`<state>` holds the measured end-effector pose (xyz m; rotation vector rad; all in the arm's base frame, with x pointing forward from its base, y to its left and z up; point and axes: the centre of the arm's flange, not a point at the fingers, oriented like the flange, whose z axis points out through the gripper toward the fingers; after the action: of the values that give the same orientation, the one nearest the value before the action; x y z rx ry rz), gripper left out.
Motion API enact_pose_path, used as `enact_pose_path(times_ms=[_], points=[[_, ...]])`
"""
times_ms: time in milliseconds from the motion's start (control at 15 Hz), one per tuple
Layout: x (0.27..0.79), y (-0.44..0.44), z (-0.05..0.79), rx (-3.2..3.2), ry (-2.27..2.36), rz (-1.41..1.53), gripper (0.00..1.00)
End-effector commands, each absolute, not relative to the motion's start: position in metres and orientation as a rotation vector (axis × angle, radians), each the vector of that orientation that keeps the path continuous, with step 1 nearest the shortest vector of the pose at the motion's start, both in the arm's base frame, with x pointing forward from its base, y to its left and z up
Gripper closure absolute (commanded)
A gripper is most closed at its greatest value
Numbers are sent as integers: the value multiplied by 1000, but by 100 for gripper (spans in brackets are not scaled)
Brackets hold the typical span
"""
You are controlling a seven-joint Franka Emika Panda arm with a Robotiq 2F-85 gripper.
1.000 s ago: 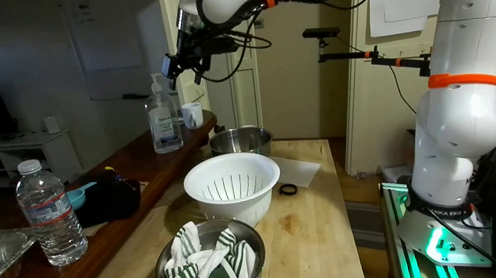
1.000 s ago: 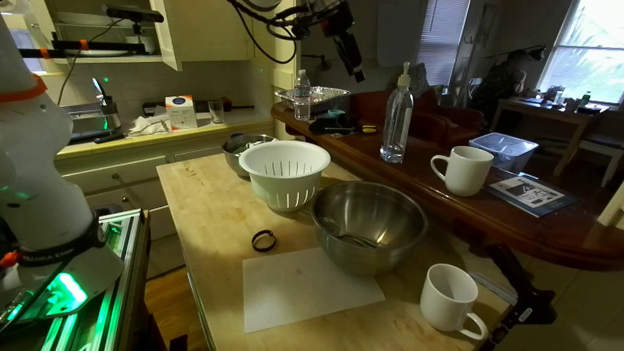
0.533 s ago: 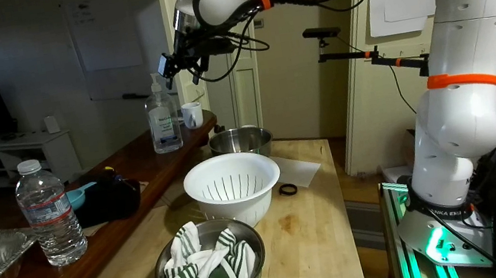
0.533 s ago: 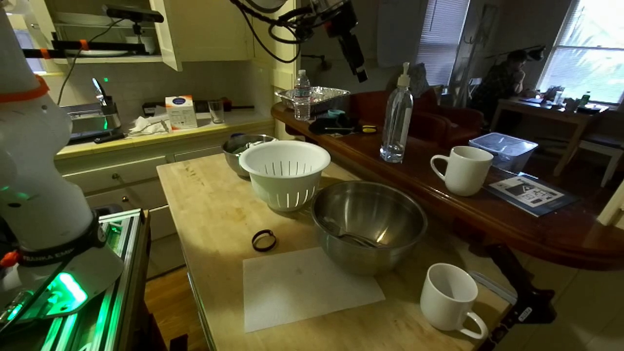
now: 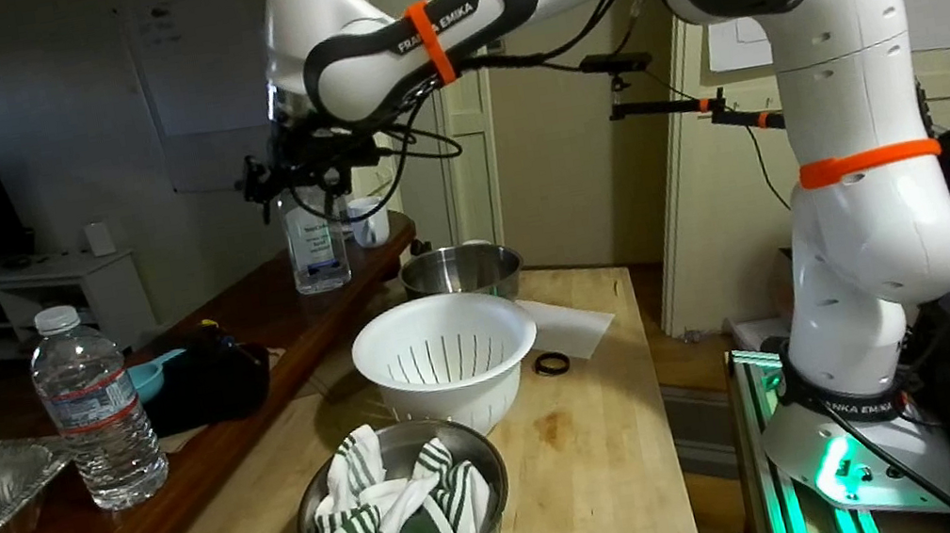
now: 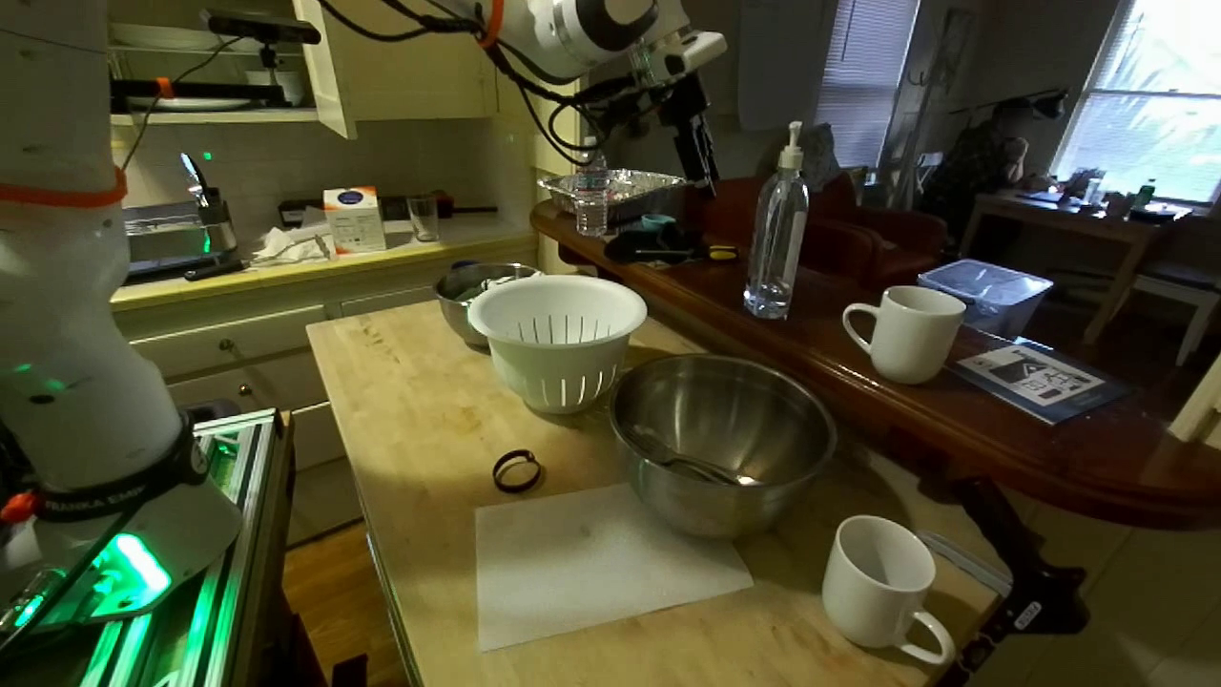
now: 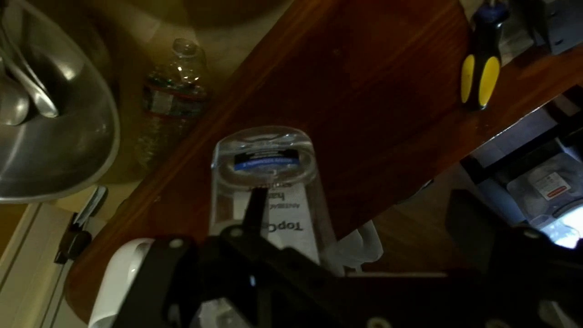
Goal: Move the screwdriver to the colander
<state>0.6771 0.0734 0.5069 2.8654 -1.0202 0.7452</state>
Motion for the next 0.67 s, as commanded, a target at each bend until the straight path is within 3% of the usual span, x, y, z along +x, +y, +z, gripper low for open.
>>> enact_pose_path(times_ms=[0, 267, 400, 467, 600], points=[[758, 90, 477, 2888, -977, 750, 0], [803, 101, 444, 2941, -860, 755, 0], [799, 104, 448, 2965, -749, 747, 0], [769, 98, 436, 2935, -823, 754, 0], [777, 101, 439, 2953, -772, 775, 0]])
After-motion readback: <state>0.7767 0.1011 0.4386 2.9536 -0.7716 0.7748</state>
